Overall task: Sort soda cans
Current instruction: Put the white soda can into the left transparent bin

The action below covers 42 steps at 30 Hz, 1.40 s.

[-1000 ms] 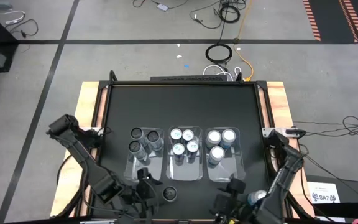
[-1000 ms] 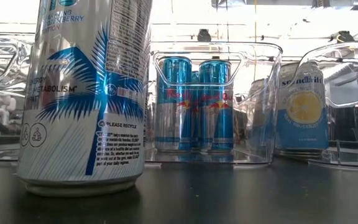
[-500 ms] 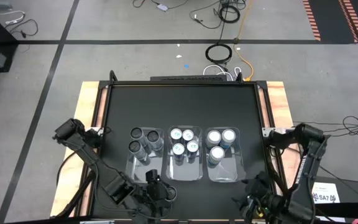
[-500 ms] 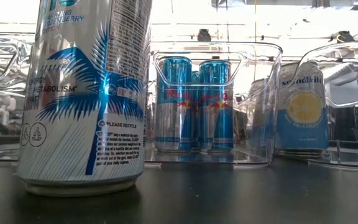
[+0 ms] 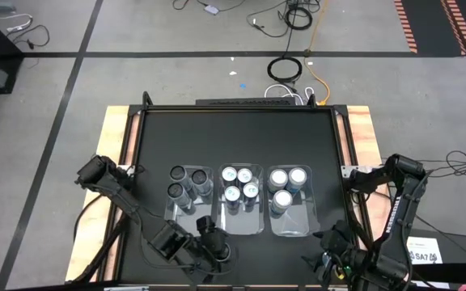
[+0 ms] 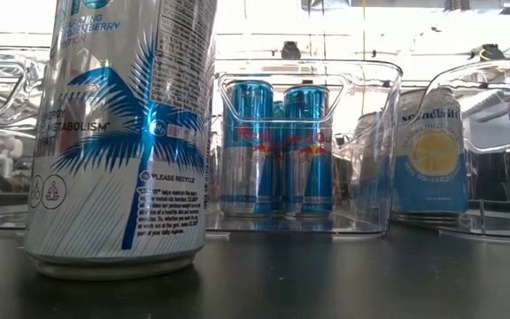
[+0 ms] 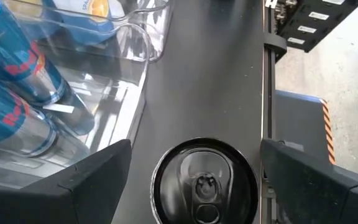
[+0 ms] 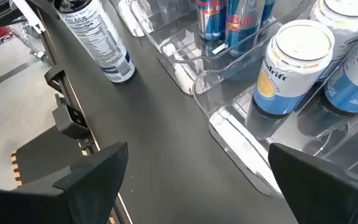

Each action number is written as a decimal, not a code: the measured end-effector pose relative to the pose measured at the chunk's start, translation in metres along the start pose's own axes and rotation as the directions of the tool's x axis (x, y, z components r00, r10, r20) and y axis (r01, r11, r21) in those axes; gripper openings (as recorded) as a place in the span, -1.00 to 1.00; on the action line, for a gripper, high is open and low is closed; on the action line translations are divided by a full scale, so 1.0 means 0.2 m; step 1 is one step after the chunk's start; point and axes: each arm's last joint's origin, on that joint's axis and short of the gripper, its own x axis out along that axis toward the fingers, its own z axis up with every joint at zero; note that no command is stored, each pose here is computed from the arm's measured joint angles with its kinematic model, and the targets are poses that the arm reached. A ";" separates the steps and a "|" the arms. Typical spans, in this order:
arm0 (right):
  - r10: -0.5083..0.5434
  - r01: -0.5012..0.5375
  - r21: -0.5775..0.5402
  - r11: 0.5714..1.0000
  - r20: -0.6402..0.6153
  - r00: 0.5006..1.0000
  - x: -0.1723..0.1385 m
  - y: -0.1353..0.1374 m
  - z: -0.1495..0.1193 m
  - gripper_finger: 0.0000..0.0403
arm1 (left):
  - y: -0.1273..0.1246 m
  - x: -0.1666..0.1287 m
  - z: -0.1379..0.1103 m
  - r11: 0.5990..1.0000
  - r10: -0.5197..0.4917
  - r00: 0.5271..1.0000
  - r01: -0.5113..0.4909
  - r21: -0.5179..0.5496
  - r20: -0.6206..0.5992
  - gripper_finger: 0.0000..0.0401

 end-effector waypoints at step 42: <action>0.055 -0.055 0.030 0.998 -0.007 0.998 0.00 0.03 -0.01 0.89 | -0.02 0.08 -0.08 0.999 -0.024 0.992 0.020 -0.034 -0.125 0.36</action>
